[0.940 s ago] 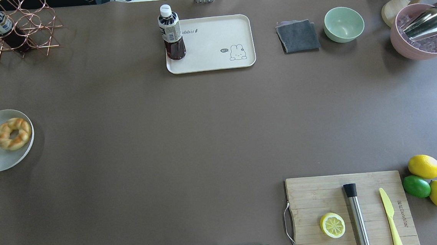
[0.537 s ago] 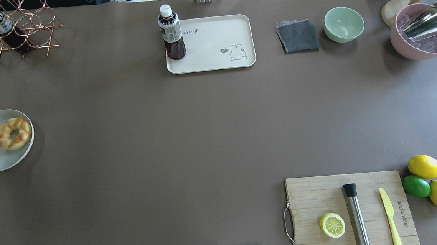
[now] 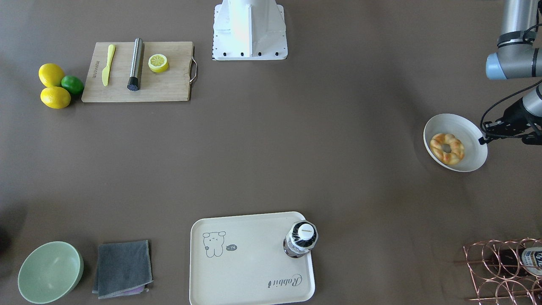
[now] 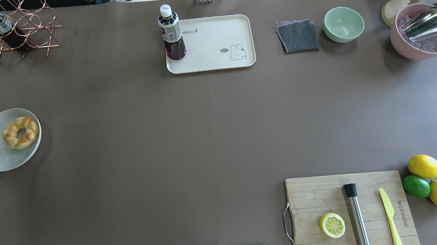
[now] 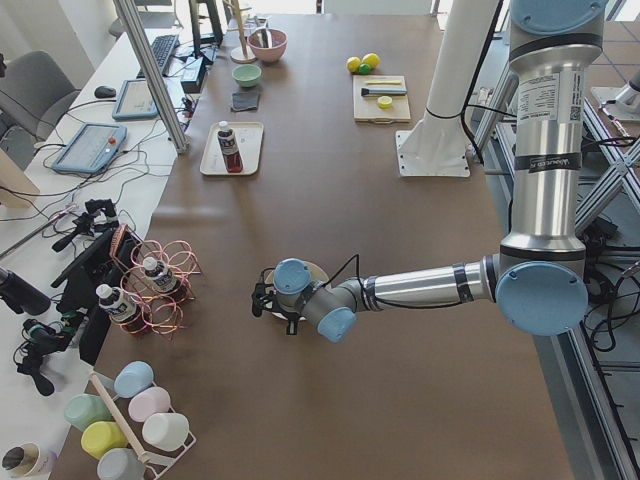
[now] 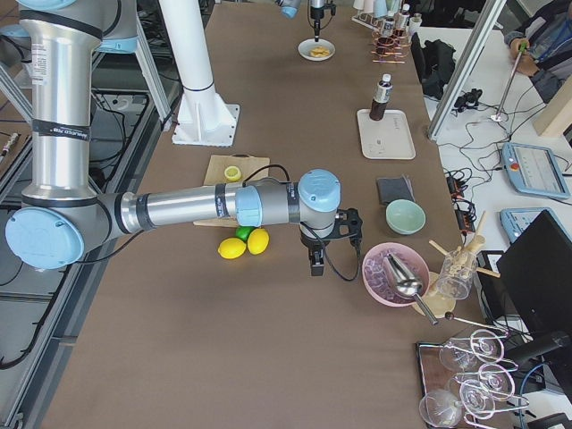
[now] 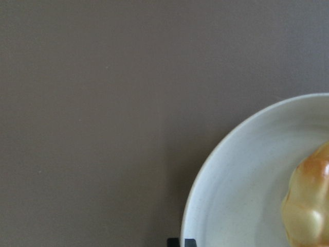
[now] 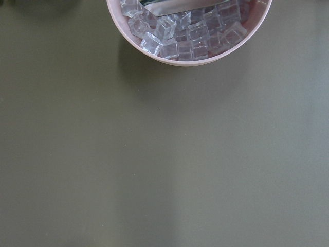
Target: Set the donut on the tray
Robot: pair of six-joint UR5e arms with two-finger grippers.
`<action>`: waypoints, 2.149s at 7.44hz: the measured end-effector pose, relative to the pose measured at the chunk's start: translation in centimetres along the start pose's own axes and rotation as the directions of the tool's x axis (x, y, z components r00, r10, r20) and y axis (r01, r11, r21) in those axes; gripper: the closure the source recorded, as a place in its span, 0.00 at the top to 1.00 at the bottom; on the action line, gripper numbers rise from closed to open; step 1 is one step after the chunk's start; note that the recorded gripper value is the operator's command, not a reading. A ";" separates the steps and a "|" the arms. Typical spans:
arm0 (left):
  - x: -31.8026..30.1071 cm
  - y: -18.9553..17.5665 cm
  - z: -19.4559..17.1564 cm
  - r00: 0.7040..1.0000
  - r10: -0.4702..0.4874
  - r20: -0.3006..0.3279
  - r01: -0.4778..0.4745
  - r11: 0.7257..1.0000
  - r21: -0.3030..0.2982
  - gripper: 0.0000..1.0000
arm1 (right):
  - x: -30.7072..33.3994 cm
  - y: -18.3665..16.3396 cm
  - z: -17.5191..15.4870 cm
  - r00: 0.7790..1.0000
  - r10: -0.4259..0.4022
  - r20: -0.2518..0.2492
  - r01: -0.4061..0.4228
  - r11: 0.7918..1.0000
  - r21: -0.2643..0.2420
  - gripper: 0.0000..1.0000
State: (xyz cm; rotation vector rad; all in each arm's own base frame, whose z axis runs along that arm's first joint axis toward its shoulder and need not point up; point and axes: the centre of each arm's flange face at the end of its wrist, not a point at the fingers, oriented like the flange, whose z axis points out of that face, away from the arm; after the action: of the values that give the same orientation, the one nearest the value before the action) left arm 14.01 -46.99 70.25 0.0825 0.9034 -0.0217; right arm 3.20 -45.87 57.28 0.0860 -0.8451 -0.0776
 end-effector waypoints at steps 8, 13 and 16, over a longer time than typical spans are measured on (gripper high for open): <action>27.1 -0.7 -5.3 0.925 -0.226 -0.305 0.189 0.971 -0.145 0.00 | -14.1 -2.1 -1.1 0.991 -0.071 0.117 0.071 0.997 0.004 1.00; 53.1 1.1 -6.7 0.903 -0.363 -0.228 0.329 0.928 -0.176 0.00 | -32.1 -4.0 1.4 0.978 0.010 0.209 -0.011 1.000 0.003 1.00; 59.5 3.2 -7.1 0.892 -0.383 -0.240 0.350 0.921 -0.170 0.00 | -42.9 -2.9 5.3 0.948 0.127 0.290 -0.129 0.992 -0.014 1.00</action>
State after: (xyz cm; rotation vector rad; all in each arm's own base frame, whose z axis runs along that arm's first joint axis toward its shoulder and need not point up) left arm 45.39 -42.24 19.36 -0.2076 1.1814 -0.3152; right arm -29.25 -44.58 28.61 0.0237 -1.1434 0.0352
